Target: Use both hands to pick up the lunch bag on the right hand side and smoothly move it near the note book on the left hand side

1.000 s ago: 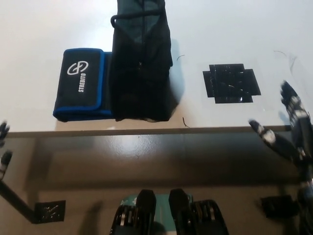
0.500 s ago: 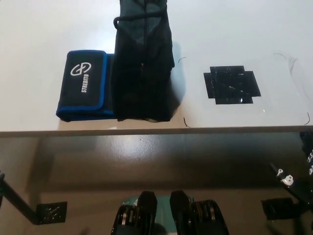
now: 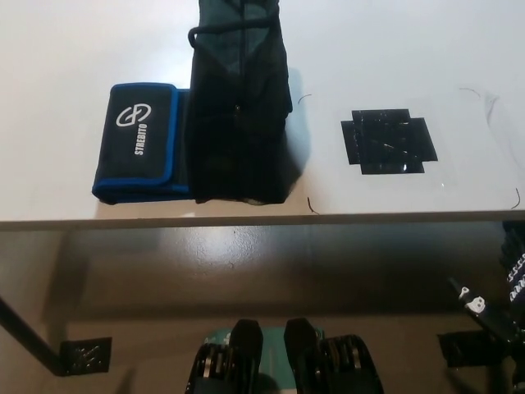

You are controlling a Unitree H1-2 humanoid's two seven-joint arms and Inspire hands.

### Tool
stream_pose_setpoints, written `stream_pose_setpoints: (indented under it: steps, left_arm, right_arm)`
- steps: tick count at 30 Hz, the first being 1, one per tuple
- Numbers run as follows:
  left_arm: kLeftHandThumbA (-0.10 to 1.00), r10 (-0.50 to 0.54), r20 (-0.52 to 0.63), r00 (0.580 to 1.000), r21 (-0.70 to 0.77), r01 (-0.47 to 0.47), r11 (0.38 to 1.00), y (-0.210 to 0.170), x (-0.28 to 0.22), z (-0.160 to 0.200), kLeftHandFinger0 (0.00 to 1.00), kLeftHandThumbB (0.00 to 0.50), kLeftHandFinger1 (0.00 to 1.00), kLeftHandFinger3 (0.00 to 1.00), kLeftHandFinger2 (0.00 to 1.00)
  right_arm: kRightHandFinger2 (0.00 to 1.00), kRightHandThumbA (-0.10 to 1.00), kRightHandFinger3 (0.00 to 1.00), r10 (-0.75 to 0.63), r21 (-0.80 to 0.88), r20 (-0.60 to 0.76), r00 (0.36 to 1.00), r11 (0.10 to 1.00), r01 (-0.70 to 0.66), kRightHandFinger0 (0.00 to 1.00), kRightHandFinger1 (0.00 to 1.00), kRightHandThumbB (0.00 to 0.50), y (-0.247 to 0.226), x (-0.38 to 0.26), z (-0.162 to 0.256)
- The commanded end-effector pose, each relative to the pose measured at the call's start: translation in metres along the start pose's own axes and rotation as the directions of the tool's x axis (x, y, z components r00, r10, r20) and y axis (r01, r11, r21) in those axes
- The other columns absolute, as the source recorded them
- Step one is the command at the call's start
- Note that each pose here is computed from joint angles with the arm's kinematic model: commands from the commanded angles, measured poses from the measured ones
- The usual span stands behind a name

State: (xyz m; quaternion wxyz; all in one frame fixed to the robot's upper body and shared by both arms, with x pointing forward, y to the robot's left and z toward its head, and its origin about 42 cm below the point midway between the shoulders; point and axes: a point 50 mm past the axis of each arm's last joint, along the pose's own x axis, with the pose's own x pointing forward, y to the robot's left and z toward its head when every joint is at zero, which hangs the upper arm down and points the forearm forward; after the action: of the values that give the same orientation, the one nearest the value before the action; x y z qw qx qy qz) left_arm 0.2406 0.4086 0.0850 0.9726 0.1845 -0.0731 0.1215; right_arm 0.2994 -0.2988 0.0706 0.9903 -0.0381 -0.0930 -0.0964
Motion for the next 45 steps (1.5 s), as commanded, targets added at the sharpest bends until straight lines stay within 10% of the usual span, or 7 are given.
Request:
stream_pose_setpoints:
  steps: [1,45]
  left_arm:
    - [1.0,0.021,0.062,0.998,-0.014,-0.02,1.0,0.01,0.001,0.007,1.0,0.16,1.0,1.0,1.0]
    - [1.0,0.03,0.11,0.993,-0.014,-0.029,0.999,0.013,0.02,0.018,1.0,0.175,1.0,1.0,1.0]
  right_arm:
    - [1.0,1.0,1.0,0.01,0.009,0.105,0.994,1.0,-0.011,1.0,1.0,0.151,-0.002,0.006,0.013]
    - [1.0,1.0,1.0,0.024,-0.007,0.143,0.989,1.0,-0.023,1.0,1.0,0.161,-0.002,0.014,0.023]
